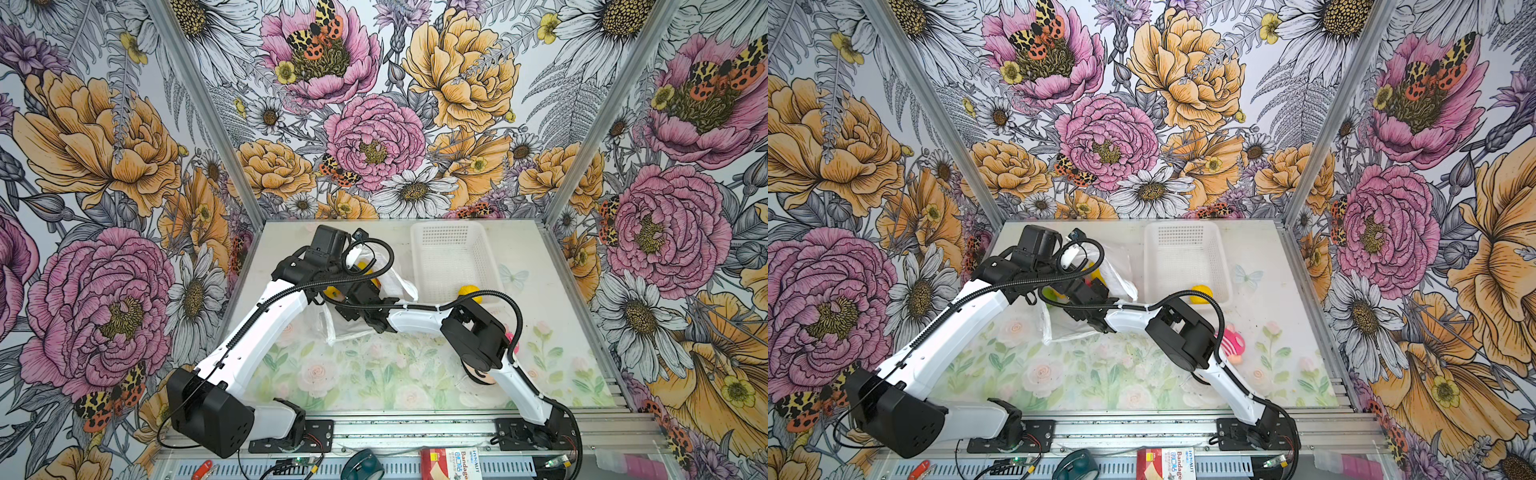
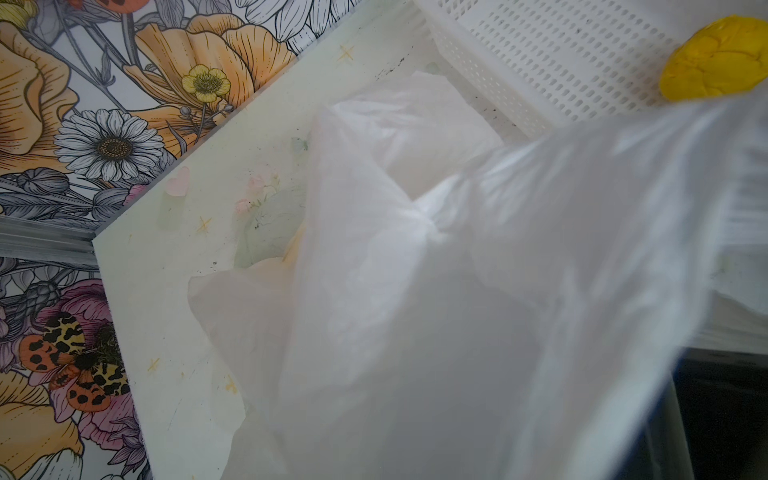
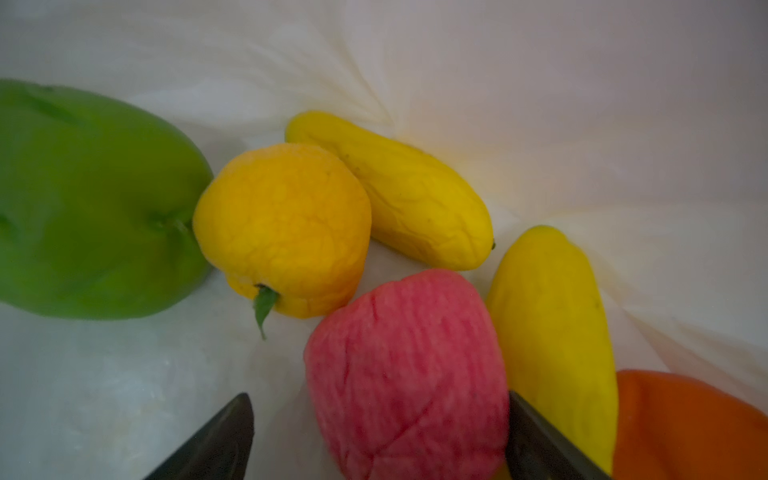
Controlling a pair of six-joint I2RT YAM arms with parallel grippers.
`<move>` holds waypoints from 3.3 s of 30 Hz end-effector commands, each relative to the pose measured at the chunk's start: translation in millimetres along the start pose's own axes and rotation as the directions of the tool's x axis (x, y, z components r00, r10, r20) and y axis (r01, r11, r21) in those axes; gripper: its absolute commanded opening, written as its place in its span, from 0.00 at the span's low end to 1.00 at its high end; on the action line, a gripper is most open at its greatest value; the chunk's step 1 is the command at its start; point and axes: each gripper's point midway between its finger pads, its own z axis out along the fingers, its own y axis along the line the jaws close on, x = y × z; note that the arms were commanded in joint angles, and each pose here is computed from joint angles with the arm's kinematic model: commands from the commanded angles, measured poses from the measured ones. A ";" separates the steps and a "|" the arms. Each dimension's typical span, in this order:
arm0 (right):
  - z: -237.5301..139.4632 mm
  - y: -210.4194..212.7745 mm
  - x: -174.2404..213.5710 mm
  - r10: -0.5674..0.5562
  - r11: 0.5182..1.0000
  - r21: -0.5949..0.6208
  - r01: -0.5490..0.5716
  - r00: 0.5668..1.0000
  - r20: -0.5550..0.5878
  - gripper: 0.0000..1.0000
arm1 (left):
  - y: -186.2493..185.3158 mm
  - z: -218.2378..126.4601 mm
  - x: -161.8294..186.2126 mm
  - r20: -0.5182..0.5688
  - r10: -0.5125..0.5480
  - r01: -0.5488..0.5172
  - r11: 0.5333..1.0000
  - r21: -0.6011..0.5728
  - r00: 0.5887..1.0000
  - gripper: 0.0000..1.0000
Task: Untie the knot of the plastic bag and take out the fruit
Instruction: 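Grasp the pink fruit with the right gripper inside the bag, then lift the pink fruit out of the bag with the right gripper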
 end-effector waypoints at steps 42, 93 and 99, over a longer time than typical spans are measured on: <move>5.1 -31.6 -34.9 -0.492 0.867 -0.035 0.498 0.864 0.105 0.03 | -2.8 -15.6 -12.0 0.071 0.016 -0.017 1.000 0.008 0.997 0.00; 86.3 -64.3 -48.2 -0.728 0.653 0.359 0.667 0.683 0.056 0.00 | 5.0 -28.9 -16.9 0.116 -0.032 0.029 0.999 0.026 0.993 0.00; 97.8 -73.2 -56.2 -0.708 0.663 0.374 0.649 0.706 0.031 0.00 | 4.2 -29.4 -17.8 0.120 -0.034 0.030 0.999 0.033 0.992 0.00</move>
